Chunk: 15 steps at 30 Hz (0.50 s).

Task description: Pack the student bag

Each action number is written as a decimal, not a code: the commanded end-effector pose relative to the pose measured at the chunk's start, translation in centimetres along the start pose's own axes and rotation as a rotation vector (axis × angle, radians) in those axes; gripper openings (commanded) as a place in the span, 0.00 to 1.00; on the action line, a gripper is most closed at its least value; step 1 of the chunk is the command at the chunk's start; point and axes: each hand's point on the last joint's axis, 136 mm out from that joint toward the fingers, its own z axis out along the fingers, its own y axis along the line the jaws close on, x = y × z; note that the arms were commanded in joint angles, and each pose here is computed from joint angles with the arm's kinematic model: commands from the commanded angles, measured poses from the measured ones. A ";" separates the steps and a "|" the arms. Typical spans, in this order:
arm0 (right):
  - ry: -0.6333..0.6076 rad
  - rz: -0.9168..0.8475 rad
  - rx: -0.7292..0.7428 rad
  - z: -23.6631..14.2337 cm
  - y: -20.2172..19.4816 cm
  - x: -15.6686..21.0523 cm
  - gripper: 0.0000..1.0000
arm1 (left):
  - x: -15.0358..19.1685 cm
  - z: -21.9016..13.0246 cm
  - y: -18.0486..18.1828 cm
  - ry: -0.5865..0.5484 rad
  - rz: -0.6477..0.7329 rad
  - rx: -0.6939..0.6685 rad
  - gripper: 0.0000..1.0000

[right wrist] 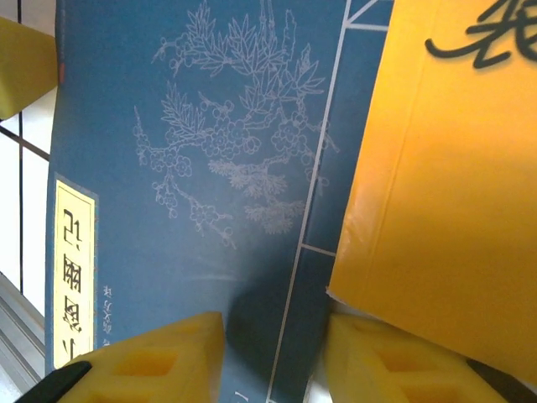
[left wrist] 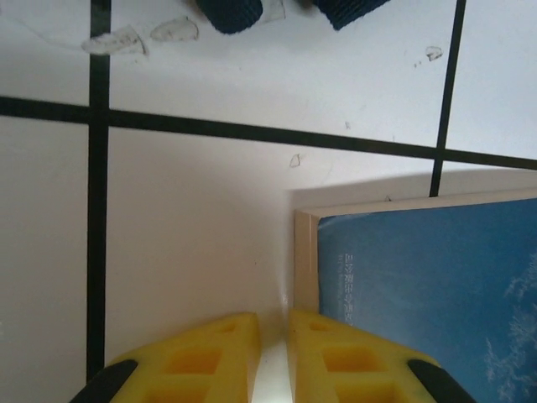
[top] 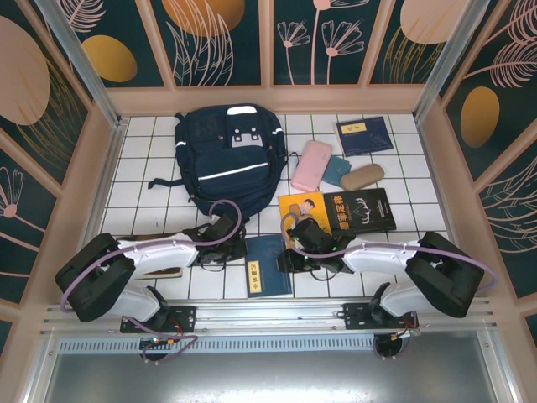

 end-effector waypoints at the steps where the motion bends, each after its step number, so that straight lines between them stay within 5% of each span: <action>1: -0.041 -0.078 -0.156 0.7 4.7 -2.7 0.38 | -2.5 0.3 -0.3 -0.089 0.050 -0.054 0.21; 10: -0.101 -0.028 -0.066 1.6 3.7 -7.2 0.37 | -7.6 -1.1 1.1 -0.192 0.067 -0.121 0.23; 15: -0.100 0.032 -0.008 1.8 2.1 -7.3 0.44 | -5.8 -2.3 1.4 -0.158 0.073 -0.065 0.30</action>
